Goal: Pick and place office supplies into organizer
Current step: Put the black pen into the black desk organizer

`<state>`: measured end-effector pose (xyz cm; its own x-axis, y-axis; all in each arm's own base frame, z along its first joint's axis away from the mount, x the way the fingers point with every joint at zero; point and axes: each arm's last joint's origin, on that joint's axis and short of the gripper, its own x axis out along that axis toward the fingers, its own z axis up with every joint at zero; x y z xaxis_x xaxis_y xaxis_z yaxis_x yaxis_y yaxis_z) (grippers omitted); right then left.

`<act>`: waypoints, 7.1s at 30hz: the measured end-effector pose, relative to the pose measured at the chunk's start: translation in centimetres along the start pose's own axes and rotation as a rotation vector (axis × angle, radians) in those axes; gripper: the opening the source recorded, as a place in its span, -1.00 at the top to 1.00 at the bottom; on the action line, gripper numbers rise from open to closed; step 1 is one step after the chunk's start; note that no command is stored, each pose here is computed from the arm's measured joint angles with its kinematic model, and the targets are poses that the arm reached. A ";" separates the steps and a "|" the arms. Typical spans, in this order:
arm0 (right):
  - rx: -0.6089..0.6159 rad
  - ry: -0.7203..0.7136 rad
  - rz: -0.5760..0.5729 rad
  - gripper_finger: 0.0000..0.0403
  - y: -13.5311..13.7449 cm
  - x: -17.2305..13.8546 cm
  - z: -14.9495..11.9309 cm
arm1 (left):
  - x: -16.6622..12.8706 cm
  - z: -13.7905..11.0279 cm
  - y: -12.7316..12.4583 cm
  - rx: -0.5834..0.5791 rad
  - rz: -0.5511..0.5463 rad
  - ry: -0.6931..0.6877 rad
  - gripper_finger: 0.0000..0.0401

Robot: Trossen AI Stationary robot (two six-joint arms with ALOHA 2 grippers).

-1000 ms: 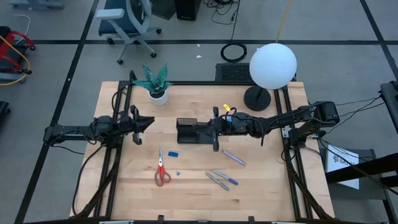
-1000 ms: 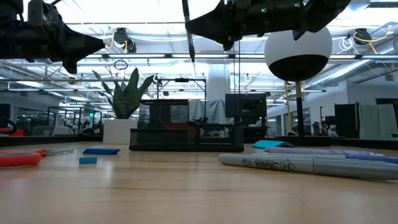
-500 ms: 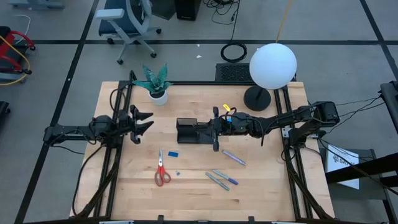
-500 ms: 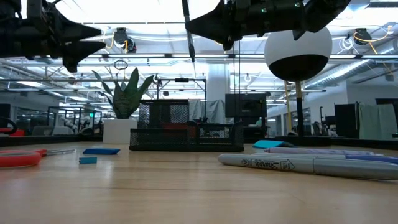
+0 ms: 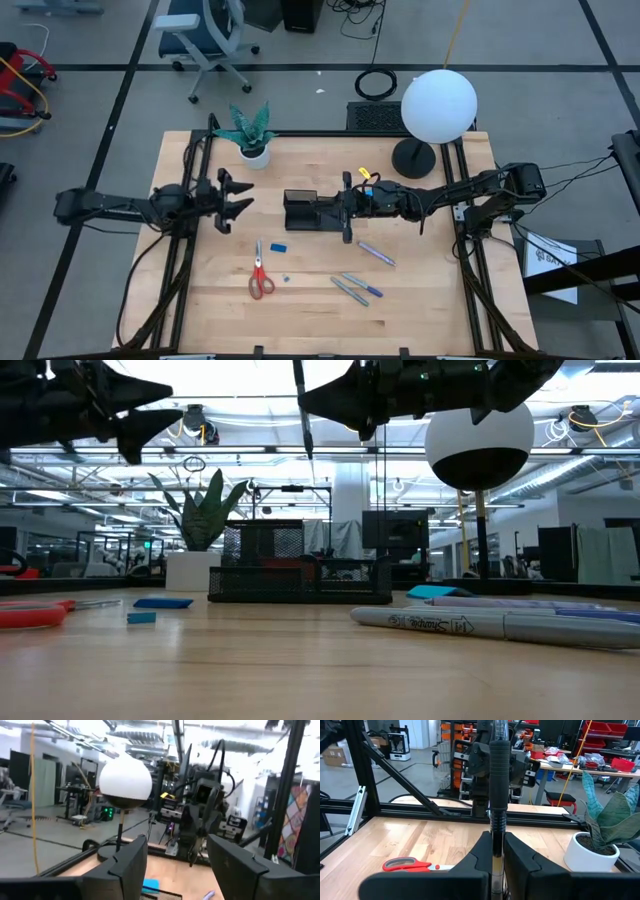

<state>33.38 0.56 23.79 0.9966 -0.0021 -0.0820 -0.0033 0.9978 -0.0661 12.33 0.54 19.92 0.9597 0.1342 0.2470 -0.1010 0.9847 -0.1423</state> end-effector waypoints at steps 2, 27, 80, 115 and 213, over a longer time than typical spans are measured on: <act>0.000 0.000 0.000 0.91 0.0 0.0 0.0 | 0.9 0.1 -0.2 0.020 -0.002 0.044 -0.02; 0.000 -0.004 0.037 0.91 0.4 0.0 0.0 | 11.8 1.0 -4.5 0.286 -0.063 0.243 0.02; -0.005 -0.014 0.069 0.91 0.7 0.0 0.1 | 18.4 -0.8 -5.9 0.193 -0.128 0.132 0.03; -0.031 -0.001 0.075 0.85 0.9 0.0 0.0 | 17.7 0.4 -6.4 0.285 -0.107 0.182 0.82; -1.978 0.080 -0.138 0.79 10.6 1.5 -4.6 | 18.2 -1.0 -5.8 -0.544 -0.132 0.300 0.82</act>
<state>34.47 10.79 18.44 0.9930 -0.1176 -0.0131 -0.0661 -0.4592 -0.8859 30.68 -2.88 24.25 0.9946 -0.0997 0.0277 0.0956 0.7824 -0.6154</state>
